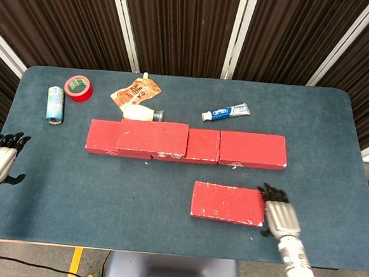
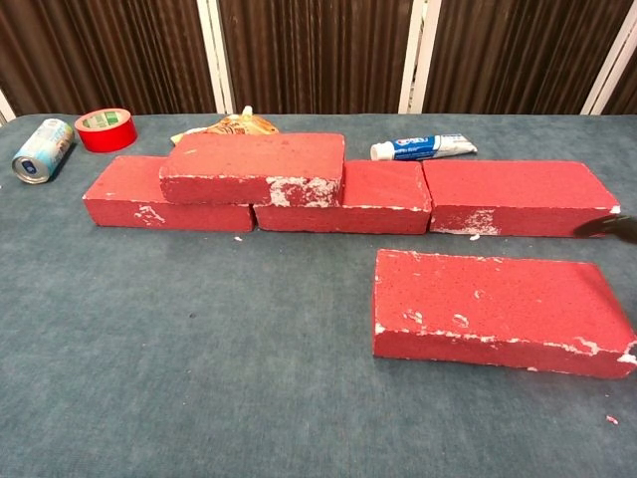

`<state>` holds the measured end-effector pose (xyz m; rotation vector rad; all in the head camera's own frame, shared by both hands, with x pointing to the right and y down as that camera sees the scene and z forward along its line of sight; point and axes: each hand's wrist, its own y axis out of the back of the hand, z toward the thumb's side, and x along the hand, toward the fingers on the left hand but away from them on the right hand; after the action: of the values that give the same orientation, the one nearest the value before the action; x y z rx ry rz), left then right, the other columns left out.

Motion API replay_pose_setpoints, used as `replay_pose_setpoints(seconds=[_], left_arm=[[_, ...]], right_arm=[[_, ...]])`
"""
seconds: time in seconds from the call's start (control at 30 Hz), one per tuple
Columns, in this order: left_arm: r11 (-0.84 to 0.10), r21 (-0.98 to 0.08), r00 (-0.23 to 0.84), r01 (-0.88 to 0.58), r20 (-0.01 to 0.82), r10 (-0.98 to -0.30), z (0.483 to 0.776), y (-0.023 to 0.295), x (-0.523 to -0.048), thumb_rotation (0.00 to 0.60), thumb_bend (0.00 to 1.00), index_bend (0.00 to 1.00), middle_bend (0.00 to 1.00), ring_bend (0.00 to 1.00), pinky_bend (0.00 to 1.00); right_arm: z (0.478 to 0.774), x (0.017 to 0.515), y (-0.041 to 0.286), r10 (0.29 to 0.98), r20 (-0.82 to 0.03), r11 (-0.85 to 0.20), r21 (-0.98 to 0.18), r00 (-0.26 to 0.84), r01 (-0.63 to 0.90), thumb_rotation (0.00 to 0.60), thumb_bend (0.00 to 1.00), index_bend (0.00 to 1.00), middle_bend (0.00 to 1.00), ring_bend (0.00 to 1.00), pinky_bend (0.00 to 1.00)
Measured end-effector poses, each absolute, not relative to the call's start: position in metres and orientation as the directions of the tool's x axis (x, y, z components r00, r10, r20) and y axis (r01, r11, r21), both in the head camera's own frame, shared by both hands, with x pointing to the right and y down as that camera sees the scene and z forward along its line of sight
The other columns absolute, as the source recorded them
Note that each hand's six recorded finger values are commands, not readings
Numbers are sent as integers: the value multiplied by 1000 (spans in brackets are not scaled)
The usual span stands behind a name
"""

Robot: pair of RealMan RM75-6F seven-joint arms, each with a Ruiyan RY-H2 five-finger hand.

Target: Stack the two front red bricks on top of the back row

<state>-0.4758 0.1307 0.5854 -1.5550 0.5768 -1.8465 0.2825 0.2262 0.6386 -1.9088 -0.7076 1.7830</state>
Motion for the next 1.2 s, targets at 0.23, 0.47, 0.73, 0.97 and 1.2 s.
replay_pose_setpoints(seconds=[0.23, 0.47, 0.73, 0.97, 1.2], left_arm=[[-698, -684, -104, 213, 694, -712, 581, 128, -472, 600, 257, 0, 0, 0, 18], [-716, -664, -129, 214, 708, -695, 582, 129, -471, 600, 256, 0, 0, 0, 18], [-735, -640, -155, 221, 721, -675, 587, 131, -474, 600, 255, 0, 0, 0, 18], [-742, -633, -177, 221, 722, -669, 588, 132, -478, 600, 254, 0, 0, 0, 18], [-743, -631, -192, 222, 719, -668, 589, 134, -484, 600, 257, 0, 0, 0, 19]], right_arm=[[649, 246, 220, 599, -796, -801, -592, 85, 94, 600, 0, 0, 0, 0, 0], [658, 225, 211, 583, -806, -812, -582, 104, 49, 600, 0, 0, 0, 0, 0], [668, 208, 201, 559, -822, -828, -560, 108, 25, 600, 0, 0, 0, 0, 0], [674, 193, 198, 534, -836, -844, -537, 125, 14, 600, 0, 0, 0, 0, 0], [681, 186, 199, 526, -842, -849, -529, 119, 6, 600, 0, 39, 104, 52, 0]])
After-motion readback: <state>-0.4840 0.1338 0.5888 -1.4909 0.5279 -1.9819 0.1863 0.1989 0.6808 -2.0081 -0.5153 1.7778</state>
